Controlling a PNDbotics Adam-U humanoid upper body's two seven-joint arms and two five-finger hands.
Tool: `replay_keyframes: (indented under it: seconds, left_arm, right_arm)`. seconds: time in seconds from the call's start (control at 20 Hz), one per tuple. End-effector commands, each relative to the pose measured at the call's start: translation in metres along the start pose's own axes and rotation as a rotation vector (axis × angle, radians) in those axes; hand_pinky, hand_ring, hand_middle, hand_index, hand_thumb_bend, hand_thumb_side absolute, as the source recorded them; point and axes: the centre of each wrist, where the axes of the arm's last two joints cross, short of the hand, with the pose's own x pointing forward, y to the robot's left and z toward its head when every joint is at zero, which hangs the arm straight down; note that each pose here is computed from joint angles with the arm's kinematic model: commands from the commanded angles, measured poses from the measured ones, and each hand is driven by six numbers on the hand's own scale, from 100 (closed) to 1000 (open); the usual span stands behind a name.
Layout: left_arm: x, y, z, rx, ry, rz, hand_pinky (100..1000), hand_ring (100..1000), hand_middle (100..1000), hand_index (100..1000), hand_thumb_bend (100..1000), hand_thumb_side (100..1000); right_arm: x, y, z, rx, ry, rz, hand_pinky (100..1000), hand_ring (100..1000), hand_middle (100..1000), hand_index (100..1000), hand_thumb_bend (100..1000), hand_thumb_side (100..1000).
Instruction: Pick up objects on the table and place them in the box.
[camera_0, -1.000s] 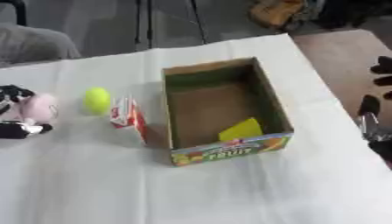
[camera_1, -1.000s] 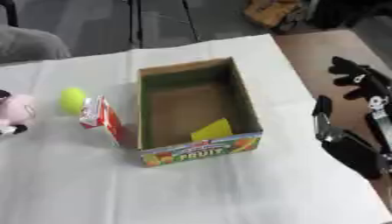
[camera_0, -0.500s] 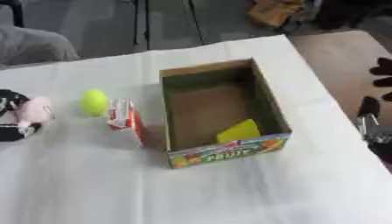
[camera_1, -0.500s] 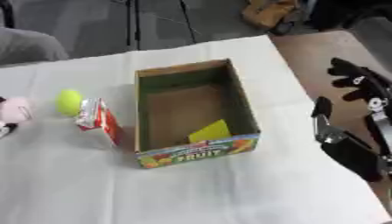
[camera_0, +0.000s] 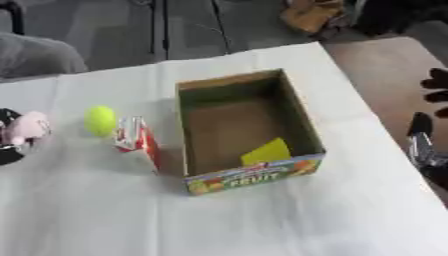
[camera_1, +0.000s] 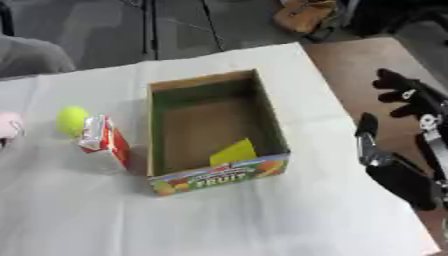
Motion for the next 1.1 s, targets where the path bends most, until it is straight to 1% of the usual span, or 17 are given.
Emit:
replay_keyframes:
  seconds: [0.05, 0.15, 0.2, 0.25, 0.3, 0.35, 0.4, 0.5, 0.6, 0.65, 0.7, 0.75, 0.85, 0.9, 0.95, 1.05, 1.1]
  left_arm:
    - [-0.005, 0.034, -0.009, 0.082, -0.036, -0.032, 365, 389, 348, 414, 340, 100]
    - [-0.003, 0.048, -0.011, 0.090, -0.072, -0.057, 371, 389, 348, 416, 349, 100]
    - [-0.002, 0.055, -0.013, 0.091, -0.090, -0.069, 391, 392, 349, 417, 378, 100]
    - [0.001, 0.070, -0.015, 0.101, -0.137, -0.097, 391, 392, 349, 417, 378, 100]
    - [0.004, 0.080, -0.016, 0.103, -0.166, -0.114, 394, 392, 350, 418, 385, 100]
    - [0.007, 0.089, -0.017, 0.103, -0.187, -0.123, 394, 392, 350, 418, 385, 100]
    - [0.011, 0.096, -0.018, 0.107, -0.208, -0.128, 395, 393, 350, 419, 401, 100]
    - [0.030, 0.116, -0.021, 0.141, -0.300, -0.117, 393, 392, 350, 419, 395, 100]
    - [0.050, 0.128, -0.024, 0.159, -0.373, -0.082, 391, 392, 351, 420, 389, 100]
    - [0.064, 0.132, -0.025, 0.165, -0.426, -0.052, 388, 392, 353, 421, 369, 100]
    - [0.075, 0.134, -0.027, 0.164, -0.462, -0.027, 388, 392, 353, 421, 369, 100]
    - [0.089, 0.135, -0.028, 0.163, -0.510, -0.001, 387, 392, 353, 421, 365, 100]
    - [0.112, 0.136, -0.030, 0.152, -0.581, 0.032, 390, 394, 354, 422, 365, 100]
    - [0.119, 0.136, -0.030, 0.146, -0.602, 0.041, 390, 394, 354, 422, 365, 100]
    - [0.140, 0.131, -0.031, 0.134, -0.672, 0.054, 404, 402, 362, 430, 372, 100]
    - [0.173, 0.123, -0.033, 0.109, -0.767, 0.068, 406, 404, 364, 433, 362, 100]
    - [0.185, 0.119, -0.034, 0.099, -0.802, 0.073, 406, 404, 364, 433, 362, 100]
  right_arm:
    - [0.002, -0.008, -0.002, -0.019, -0.019, 0.010, 654, 770, 815, 977, 100, 484]
    - [0.002, -0.008, -0.001, -0.017, -0.016, 0.011, 654, 770, 815, 977, 100, 481]
    - [0.001, -0.008, -0.001, -0.016, -0.014, 0.011, 655, 771, 816, 976, 100, 467]
    - [0.001, -0.008, 0.001, -0.012, -0.011, 0.013, 655, 771, 816, 976, 100, 467]
    - [0.000, -0.008, 0.001, -0.009, -0.008, 0.014, 656, 771, 816, 976, 100, 463]
    - [0.000, -0.008, 0.002, -0.007, -0.007, 0.015, 656, 771, 816, 976, 100, 463]
    - [0.000, -0.008, 0.002, -0.005, -0.006, 0.016, 657, 772, 817, 975, 100, 438]
    - [-0.001, -0.008, 0.003, 0.002, -0.002, 0.020, 658, 772, 817, 974, 100, 428]
    - [-0.001, -0.008, 0.003, 0.008, -0.002, 0.021, 658, 772, 817, 974, 100, 416]
    - [-0.001, -0.008, 0.003, 0.009, -0.005, 0.021, 660, 772, 818, 973, 100, 393]
    - [-0.001, -0.008, 0.003, 0.011, -0.006, 0.020, 660, 772, 818, 973, 100, 393]
    - [0.000, -0.008, 0.002, 0.012, -0.010, 0.019, 661, 773, 818, 971, 100, 372]
    - [0.000, -0.008, 0.001, 0.015, -0.016, 0.017, 661, 773, 818, 970, 100, 363]
    - [0.000, -0.008, 0.001, 0.016, -0.017, 0.017, 661, 773, 818, 970, 100, 363]
    - [0.001, -0.008, 0.000, 0.018, -0.027, 0.012, 662, 773, 818, 968, 100, 347]
    - [0.003, -0.007, -0.001, 0.023, -0.039, 0.004, 663, 773, 818, 968, 100, 346]
    - [0.003, -0.007, -0.002, 0.025, -0.044, 0.000, 663, 773, 818, 968, 100, 346]
